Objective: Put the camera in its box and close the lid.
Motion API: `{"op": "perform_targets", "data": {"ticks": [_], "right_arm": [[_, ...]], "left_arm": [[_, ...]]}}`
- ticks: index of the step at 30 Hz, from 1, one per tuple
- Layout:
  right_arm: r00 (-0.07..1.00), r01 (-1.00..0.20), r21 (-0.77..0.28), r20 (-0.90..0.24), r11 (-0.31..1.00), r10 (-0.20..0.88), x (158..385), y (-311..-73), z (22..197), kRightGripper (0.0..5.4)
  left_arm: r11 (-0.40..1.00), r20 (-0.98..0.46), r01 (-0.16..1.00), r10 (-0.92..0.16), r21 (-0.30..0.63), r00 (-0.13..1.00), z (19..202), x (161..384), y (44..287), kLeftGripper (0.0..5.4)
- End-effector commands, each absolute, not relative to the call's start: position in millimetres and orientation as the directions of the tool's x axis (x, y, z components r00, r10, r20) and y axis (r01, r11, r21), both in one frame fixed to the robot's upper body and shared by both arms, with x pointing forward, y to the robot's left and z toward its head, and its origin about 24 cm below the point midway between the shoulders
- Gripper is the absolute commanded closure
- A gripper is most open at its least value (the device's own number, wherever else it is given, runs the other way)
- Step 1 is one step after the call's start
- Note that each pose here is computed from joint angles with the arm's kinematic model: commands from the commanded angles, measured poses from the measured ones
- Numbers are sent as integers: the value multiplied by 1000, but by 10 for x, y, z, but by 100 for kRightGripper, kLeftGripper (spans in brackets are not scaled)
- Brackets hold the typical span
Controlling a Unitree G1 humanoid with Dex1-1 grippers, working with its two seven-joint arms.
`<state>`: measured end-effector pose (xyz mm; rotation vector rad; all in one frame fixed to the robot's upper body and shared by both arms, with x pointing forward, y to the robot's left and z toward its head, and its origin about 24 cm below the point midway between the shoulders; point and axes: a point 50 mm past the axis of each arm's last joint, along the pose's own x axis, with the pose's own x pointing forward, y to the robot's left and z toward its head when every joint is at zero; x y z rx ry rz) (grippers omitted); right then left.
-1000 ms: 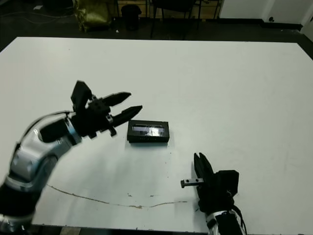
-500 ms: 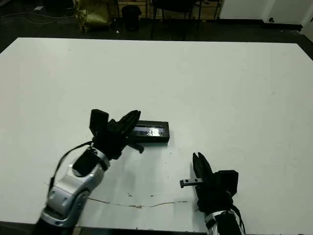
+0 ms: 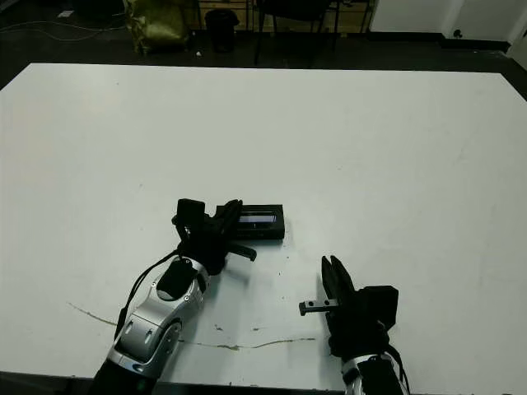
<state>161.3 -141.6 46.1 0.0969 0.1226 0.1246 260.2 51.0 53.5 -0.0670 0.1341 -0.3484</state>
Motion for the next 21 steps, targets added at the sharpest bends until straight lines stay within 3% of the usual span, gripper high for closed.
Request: {"op": "perform_targets", "data": {"ticks": [1, 10, 21], "right_arm": [[977, -103, 110, -173, 989, 121, 1496, -1446, 374, 540], [975, -113, 118, -178, 987, 133, 1493, -1444, 342, 540], [979, -124, 125, -145, 984, 141, 1513, -1417, 351, 540]], "left_arm": [[946, -221, 308, -323, -100, 920, 335, 2515, 453, 535], [965, -371, 260, -254, -34, 893, 78, 2453, 614, 535], [953, -423, 303, -284, -21, 861, -5, 2369, 655, 535]]}}
